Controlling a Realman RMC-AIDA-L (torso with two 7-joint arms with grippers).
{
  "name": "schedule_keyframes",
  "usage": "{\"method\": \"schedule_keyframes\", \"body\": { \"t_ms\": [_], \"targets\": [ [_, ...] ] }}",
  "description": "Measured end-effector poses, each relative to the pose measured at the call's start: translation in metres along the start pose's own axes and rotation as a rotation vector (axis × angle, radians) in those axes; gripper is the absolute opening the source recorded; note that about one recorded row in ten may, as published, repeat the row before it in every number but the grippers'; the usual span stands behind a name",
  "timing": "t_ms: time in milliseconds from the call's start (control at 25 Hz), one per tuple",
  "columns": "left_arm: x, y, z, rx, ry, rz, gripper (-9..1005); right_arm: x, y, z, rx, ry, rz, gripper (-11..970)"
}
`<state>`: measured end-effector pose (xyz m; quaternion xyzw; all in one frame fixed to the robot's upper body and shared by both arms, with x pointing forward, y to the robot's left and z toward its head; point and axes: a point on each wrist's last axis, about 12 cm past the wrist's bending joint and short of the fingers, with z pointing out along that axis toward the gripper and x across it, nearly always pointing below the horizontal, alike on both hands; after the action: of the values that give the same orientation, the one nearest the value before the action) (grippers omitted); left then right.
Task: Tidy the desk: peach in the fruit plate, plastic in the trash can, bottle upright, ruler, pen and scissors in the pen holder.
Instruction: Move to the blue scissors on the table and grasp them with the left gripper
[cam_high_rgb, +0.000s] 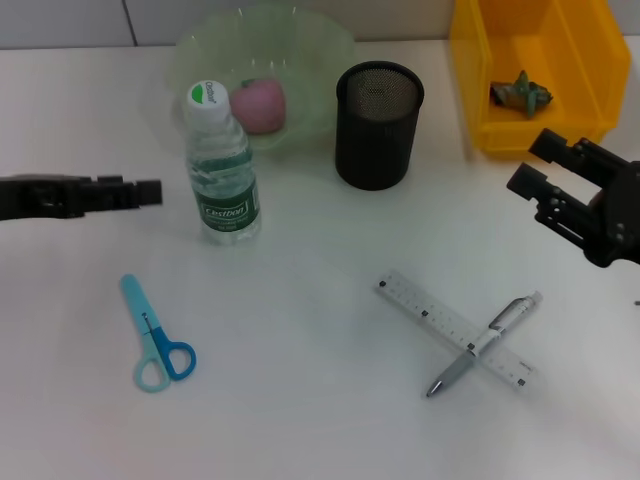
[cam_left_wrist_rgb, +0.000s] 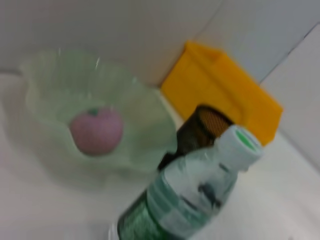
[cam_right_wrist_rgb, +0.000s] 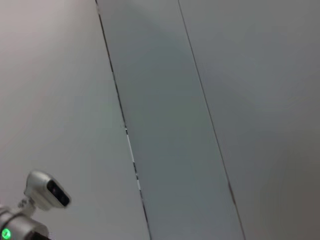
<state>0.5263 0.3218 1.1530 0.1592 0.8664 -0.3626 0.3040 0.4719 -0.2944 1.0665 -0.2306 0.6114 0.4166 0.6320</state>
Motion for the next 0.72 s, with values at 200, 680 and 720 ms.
{"method": "schedule_keyframes", "body": {
  "t_ms": [200,680,720],
  "targets": [
    [-0.014,-0.015,0.007,-0.066,0.11,-0.062,782,0.001,-0.009,0.004,0.047,0.013,-0.005,557],
    [-0.024,-0.009,0.014,-0.233,0.199,-0.253,782,0.004,-0.021,0.007,0.147,0.003,-0.08,557],
    [-0.024,-0.009,0.014,-0.233,0.199,-0.253,782,0.004,-0.022,0.008,0.154,0.006,-0.082,557]
  ]
}}
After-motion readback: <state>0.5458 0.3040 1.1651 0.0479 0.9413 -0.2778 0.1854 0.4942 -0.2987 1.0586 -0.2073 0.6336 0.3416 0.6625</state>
